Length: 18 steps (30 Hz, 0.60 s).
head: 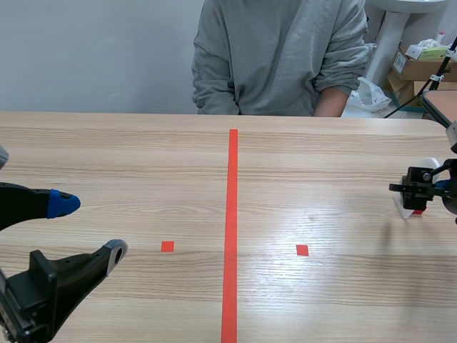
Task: Do the leaf sorting experiment
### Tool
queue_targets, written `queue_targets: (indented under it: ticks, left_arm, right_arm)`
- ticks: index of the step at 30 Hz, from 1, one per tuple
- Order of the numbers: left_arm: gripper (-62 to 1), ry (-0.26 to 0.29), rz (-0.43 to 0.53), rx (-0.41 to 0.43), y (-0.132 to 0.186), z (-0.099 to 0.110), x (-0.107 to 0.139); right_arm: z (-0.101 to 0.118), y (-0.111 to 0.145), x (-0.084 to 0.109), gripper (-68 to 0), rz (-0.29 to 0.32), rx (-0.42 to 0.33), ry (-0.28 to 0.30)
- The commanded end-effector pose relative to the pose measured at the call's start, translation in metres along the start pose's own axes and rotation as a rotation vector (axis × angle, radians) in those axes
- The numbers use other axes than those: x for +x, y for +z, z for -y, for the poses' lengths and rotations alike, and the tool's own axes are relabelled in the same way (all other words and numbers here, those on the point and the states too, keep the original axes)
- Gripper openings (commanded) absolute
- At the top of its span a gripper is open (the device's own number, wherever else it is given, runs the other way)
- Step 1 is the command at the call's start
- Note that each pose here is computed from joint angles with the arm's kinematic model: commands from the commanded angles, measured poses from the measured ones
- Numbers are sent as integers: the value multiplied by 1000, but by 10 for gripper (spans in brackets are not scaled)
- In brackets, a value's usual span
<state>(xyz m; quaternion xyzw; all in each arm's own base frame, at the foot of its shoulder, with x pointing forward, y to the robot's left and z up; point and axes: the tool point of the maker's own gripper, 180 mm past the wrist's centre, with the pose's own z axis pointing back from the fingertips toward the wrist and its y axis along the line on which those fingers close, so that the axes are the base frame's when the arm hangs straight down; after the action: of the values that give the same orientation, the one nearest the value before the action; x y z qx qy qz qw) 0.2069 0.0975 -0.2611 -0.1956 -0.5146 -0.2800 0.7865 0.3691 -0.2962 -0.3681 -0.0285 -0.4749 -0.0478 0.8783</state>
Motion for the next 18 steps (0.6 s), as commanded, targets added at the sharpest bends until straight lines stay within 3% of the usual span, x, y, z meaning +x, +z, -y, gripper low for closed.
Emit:
queue_targets:
  ticks: [1, 8, 14, 18]
  left_arm:
    - [-61, 1, 18, -8, 0, 2, 5]
    - [-61, 1, 18, -8, 0, 2, 5]
    - [-61, 1, 18, -8, 0, 2, 5]
    - [-61, 1, 18, -8, 0, 2, 5]
  right_arm:
    - [11, 4, 23, -341, 48, -15, 23]
    - [21, 31, 33, -341, 64, -24, 97]
    - [3, 65, 42, -337, 102, 68, 194]
    - [-11, 87, 46, -278, 123, 104, 239]
